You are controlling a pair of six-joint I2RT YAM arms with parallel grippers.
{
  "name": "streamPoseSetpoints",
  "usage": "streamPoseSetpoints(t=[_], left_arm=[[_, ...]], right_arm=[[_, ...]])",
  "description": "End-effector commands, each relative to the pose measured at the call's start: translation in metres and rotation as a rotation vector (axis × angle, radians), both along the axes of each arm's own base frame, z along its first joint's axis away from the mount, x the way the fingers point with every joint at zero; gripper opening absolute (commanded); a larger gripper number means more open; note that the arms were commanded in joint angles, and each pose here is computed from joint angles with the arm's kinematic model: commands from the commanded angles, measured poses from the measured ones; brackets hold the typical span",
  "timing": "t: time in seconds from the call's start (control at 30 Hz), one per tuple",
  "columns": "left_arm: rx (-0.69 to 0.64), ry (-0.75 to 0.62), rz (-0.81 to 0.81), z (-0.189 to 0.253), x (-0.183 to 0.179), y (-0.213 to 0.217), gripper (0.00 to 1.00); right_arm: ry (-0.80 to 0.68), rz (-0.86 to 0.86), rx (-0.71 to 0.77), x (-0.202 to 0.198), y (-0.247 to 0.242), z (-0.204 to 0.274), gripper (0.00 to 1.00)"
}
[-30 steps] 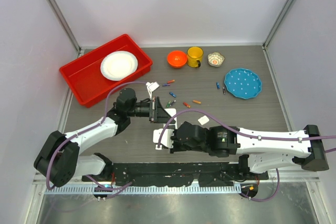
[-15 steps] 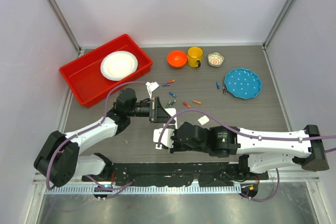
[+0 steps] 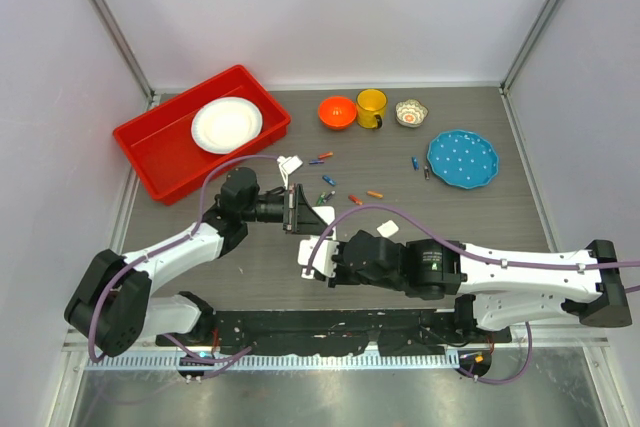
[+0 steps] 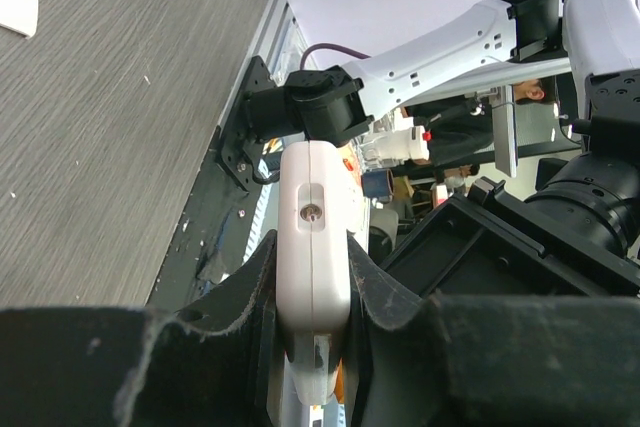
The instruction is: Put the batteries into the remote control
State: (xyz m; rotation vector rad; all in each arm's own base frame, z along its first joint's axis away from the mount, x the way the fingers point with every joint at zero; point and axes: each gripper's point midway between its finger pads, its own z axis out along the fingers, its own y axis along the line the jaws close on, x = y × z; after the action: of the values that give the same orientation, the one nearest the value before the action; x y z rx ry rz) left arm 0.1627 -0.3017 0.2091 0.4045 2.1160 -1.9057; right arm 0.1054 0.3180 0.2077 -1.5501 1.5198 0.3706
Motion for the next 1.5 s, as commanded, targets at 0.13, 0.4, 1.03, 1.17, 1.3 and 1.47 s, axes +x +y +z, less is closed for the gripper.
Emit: streamPoseSetpoints(t=[0.13, 0.4, 1.03, 1.17, 1.3, 1.47], left_arm=[[-0.036, -0.044, -0.031, 0.018, -0.004, 0.000, 0.00], [-0.032, -0.039, -0.033, 0.016, -0.004, 0.000, 0.00], [-0.032, -0.039, -0.033, 0.017, -0.004, -0.001, 0.00], [-0.029, -0.037, -0.030, 0.016, -0.004, -0.001, 0.00], [-0.021, -0.026, -0.025, 0.011, -0.003, -0.002, 0.00], [-0.021, -0.022, -0.023, 0.009, -0.002, -0.002, 0.00]], right_arm=[[-0.002, -0.012, 0.082, 0.000, 0.005, 0.020, 0.32], [0.012, 0.010, 0.127, -0.003, 0.014, 0.028, 0.36], [0.049, 0.036, 0.106, -0.010, 0.017, 0.017, 0.37], [0.034, 0.008, 0.119, -0.005, 0.016, 0.021, 0.37], [0.010, -0.040, 0.206, 0.002, 0.016, 0.042, 0.38], [0.005, -0.048, 0.270, 0.003, 0.016, 0.057, 0.40]])
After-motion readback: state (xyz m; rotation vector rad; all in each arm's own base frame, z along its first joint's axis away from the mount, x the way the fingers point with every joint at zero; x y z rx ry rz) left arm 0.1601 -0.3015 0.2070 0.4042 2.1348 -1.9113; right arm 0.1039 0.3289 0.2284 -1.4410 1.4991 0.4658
